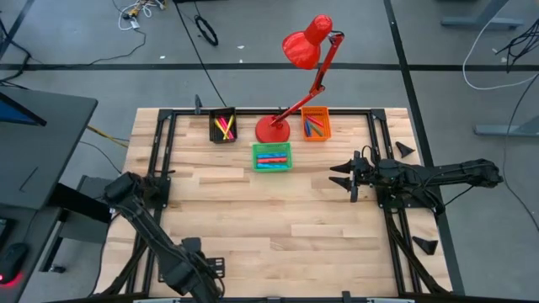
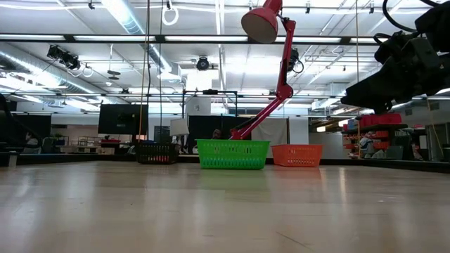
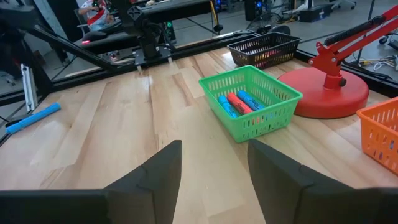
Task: Pick & Place Markers
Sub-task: Put the big blue highlighter into the green basket
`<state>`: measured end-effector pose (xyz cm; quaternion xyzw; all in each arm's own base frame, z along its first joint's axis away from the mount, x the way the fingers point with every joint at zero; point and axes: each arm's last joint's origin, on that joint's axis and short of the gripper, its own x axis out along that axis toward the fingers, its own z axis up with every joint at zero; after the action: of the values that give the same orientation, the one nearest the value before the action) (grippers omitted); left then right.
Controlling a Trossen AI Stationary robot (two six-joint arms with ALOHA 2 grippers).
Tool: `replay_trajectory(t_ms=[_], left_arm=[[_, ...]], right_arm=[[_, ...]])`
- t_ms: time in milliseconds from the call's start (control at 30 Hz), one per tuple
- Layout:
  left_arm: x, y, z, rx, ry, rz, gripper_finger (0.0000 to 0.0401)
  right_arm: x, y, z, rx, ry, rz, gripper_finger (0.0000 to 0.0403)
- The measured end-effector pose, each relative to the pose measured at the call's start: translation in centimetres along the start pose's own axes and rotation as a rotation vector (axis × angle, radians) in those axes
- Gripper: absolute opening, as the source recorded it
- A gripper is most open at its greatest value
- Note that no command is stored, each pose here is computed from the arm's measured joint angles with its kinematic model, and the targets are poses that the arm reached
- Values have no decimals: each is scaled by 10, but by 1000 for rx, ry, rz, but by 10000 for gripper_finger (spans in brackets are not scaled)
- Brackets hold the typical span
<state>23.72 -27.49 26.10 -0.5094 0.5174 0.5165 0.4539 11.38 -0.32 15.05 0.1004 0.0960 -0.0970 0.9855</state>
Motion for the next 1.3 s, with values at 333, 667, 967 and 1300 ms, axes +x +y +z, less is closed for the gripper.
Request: replay_trajectory(t_ms=[333, 667, 967, 1300], left_arm=[[64, -6, -2, -15, -11, 13, 298], [108, -6, 5, -35, 6, -110, 298], [108, -6, 7, 8, -53, -165, 298], [119, -12, 2, 73, -49, -190, 289]], right_arm=[[0, 0, 0, 0, 0, 0, 185], [0, 0, 0, 0, 0, 0, 185], [0, 0, 0, 0, 0, 0, 185], [0, 0, 0, 0, -2, 0, 185]])
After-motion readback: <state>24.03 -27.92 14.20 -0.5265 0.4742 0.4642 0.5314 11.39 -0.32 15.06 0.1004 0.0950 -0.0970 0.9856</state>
